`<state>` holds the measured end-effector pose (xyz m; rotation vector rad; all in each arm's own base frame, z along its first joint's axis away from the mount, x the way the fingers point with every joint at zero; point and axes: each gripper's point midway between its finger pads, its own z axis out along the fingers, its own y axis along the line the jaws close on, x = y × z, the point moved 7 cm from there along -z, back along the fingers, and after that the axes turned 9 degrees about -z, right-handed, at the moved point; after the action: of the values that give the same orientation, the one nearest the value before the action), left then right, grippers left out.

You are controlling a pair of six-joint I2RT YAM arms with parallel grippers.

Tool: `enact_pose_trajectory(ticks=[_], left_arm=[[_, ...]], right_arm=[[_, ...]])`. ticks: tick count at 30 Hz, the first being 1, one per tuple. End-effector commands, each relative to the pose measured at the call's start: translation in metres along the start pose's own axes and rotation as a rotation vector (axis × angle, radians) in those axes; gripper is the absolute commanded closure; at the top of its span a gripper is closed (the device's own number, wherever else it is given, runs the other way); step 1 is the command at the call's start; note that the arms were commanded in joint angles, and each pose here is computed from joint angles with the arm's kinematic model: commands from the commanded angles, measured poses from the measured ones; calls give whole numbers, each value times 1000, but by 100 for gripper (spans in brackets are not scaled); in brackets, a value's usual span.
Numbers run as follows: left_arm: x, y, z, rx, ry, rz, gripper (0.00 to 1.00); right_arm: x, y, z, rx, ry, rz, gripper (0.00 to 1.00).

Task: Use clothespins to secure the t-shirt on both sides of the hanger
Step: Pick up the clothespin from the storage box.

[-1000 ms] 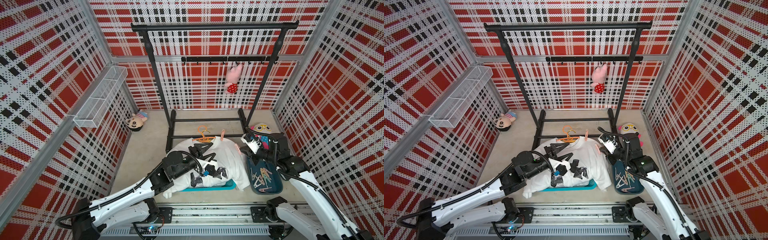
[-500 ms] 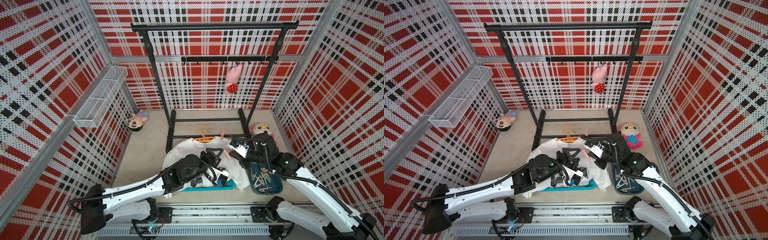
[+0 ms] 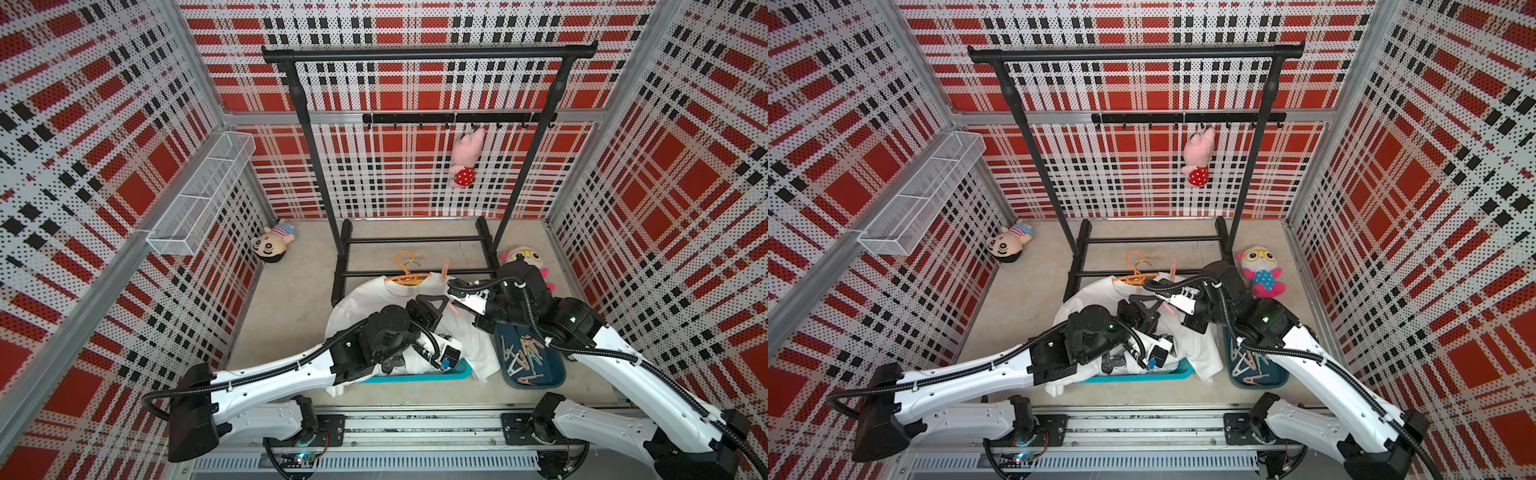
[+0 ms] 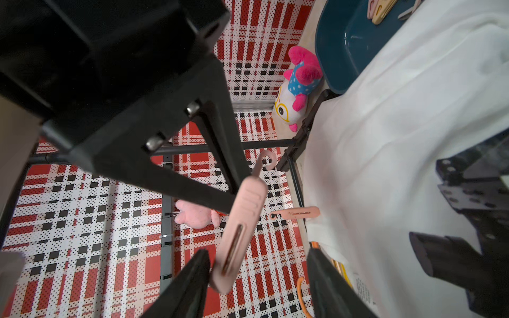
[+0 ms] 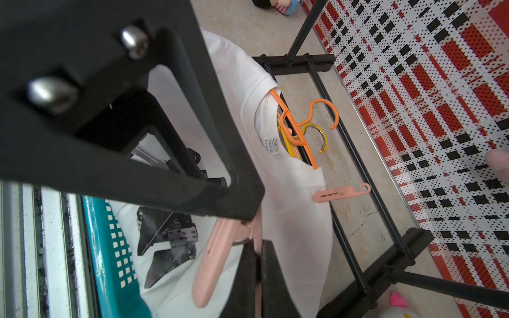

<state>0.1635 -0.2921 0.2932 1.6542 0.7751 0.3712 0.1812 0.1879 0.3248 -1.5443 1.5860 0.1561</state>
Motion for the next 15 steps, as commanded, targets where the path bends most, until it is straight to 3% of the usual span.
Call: enact_pose_trajectory(ticks=[1, 15], left_arm=[[-1, 2, 2, 0, 13, 26, 40], [0, -4, 8, 45, 29, 26, 55]], right_arm=[[-1, 2, -2, -15, 30, -52, 100], [1, 0, 3, -33, 97, -71, 100]])
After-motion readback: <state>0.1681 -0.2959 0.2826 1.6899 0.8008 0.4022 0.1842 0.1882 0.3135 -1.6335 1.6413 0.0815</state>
